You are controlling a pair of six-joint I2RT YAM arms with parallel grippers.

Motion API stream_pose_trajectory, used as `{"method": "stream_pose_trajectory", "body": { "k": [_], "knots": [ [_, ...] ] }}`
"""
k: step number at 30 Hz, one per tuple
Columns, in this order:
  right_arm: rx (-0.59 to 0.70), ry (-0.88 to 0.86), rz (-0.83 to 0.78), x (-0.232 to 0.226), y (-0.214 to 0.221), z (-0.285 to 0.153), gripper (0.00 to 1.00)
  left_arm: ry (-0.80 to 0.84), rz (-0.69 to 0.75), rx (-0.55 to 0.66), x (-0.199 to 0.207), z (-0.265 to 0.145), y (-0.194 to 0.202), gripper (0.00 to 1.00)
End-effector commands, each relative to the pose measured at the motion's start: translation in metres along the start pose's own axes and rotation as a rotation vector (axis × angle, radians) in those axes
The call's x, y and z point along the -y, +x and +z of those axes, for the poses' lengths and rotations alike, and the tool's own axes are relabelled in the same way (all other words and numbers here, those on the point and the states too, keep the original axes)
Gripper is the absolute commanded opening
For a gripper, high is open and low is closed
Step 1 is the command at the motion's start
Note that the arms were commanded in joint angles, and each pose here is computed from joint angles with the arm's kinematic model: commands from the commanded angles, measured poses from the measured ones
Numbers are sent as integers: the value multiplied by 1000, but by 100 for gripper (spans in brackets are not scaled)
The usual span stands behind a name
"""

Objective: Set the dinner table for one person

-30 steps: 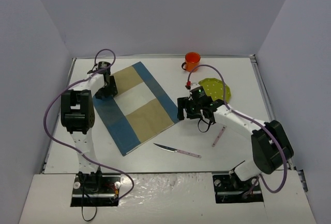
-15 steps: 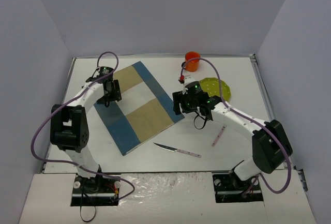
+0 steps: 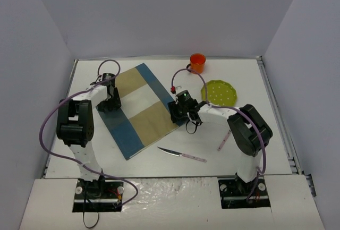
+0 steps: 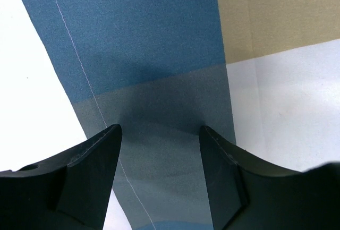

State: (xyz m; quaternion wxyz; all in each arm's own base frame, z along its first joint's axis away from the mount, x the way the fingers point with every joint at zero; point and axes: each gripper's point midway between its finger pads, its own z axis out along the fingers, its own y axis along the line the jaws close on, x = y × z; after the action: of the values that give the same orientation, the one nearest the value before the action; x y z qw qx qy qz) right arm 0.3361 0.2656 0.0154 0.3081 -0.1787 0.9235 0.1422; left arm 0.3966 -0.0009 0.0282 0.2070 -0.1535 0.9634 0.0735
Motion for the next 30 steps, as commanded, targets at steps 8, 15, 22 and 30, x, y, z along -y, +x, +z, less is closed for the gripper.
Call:
{"method": "stream_pose_trajectory", "body": {
  "k": [8,15,22,30],
  "knots": [
    [79,102,38,43,-32,11,47,-51,-116,-85,-15,-2,48,54],
    [96,105,40,45,-43,6,46,-16,-158,-68,-8,-12,41,54],
    [239,113,54,41,-98,-47,54,57,-199,-2,0,-51,13,64],
    [487,272,239,95,-149,-166,84,207,-212,192,12,-136,-42,84]
  ]
}}
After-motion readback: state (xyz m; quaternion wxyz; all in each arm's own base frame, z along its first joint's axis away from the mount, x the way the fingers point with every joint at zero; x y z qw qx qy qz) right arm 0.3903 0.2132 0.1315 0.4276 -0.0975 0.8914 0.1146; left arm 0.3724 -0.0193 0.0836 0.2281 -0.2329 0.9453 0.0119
